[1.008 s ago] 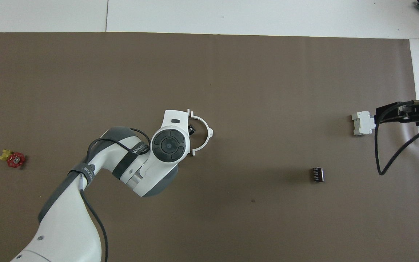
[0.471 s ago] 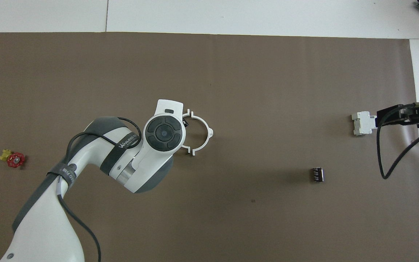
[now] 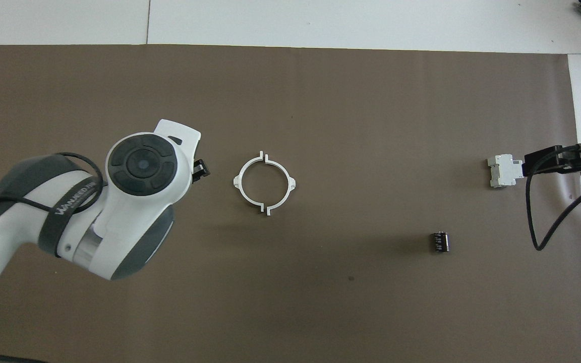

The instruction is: Assemble drain pipe with both arms

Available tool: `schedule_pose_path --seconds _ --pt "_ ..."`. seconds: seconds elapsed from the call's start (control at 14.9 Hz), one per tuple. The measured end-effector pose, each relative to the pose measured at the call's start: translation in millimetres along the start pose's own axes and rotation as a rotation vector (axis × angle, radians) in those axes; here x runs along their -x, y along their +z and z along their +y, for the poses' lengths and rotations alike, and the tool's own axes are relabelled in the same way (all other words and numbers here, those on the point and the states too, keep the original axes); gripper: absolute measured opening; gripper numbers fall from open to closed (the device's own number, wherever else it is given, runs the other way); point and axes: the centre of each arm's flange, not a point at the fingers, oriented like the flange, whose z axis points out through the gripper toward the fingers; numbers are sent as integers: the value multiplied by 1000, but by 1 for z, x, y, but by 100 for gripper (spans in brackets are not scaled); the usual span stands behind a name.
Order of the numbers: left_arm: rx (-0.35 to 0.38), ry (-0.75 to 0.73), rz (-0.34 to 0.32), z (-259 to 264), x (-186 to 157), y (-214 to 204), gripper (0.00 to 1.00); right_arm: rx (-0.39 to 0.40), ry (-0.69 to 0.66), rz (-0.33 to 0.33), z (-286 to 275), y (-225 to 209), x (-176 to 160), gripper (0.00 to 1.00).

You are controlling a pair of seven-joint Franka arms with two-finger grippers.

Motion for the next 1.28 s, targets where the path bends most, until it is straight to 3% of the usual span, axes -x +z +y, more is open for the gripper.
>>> schedule_pose_path --seconds 0.27,0.54,0.87,1.28 --pt "30 120 -45 -115 -49 -39 100 -2 5 -2 2 1 0 100" --pt "20 238 -65 -194 -63 -61 100 -2 8 -2 4 1 0 100" --pt "26 317 -96 -247 -76 -57 100 -2 13 -3 7 1 0 100" --pt "38 317 -91 -250 -77 -60 100 0 14 -5 7 2 0 100"
